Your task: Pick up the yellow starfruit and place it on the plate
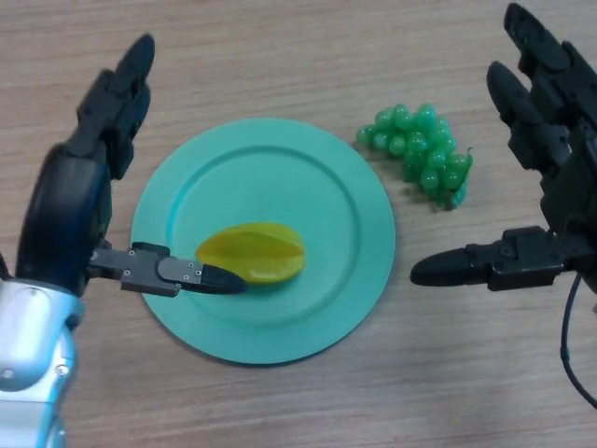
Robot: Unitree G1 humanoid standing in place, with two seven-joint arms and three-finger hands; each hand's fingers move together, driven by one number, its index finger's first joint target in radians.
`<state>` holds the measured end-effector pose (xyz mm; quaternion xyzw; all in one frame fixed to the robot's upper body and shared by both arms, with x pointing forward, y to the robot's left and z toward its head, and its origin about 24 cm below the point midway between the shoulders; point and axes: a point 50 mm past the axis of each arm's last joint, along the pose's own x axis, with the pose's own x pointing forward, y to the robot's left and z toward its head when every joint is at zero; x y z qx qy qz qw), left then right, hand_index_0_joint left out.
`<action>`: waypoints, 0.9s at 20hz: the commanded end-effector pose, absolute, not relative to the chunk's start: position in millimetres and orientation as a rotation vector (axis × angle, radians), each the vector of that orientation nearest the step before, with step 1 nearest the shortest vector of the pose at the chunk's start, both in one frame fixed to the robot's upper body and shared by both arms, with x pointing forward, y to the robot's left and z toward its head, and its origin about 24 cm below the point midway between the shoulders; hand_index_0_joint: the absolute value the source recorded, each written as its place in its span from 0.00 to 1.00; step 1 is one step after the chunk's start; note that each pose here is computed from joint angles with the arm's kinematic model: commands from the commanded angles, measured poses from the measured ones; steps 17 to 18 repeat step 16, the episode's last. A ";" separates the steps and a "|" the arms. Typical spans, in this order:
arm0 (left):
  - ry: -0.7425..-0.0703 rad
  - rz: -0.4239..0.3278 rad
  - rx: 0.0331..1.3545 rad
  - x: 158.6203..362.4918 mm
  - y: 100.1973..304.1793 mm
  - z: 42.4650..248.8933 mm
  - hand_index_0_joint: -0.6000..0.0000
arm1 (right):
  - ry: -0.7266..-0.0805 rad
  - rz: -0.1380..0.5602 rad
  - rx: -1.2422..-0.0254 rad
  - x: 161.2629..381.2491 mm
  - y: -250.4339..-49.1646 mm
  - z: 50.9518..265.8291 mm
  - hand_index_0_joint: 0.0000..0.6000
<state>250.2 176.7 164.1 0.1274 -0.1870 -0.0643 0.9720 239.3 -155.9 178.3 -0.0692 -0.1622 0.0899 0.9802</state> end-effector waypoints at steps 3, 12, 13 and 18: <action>-0.523 -0.068 0.193 236.2 194.1 201.6 1.00 | -0.564 0.131 -0.173 222.3 -168.0 213.3 0.00; -0.566 0.000 0.180 228.2 189.2 204.2 1.00 | -0.517 0.118 -0.152 216.7 -170.6 210.1 0.00; -0.570 0.000 0.186 228.0 187.6 205.9 1.00 | -0.523 0.120 -0.155 216.2 -170.1 211.8 0.00; -0.555 -0.015 0.174 227.5 183.2 202.7 1.00 | -0.522 0.121 -0.158 215.5 -169.7 211.3 0.00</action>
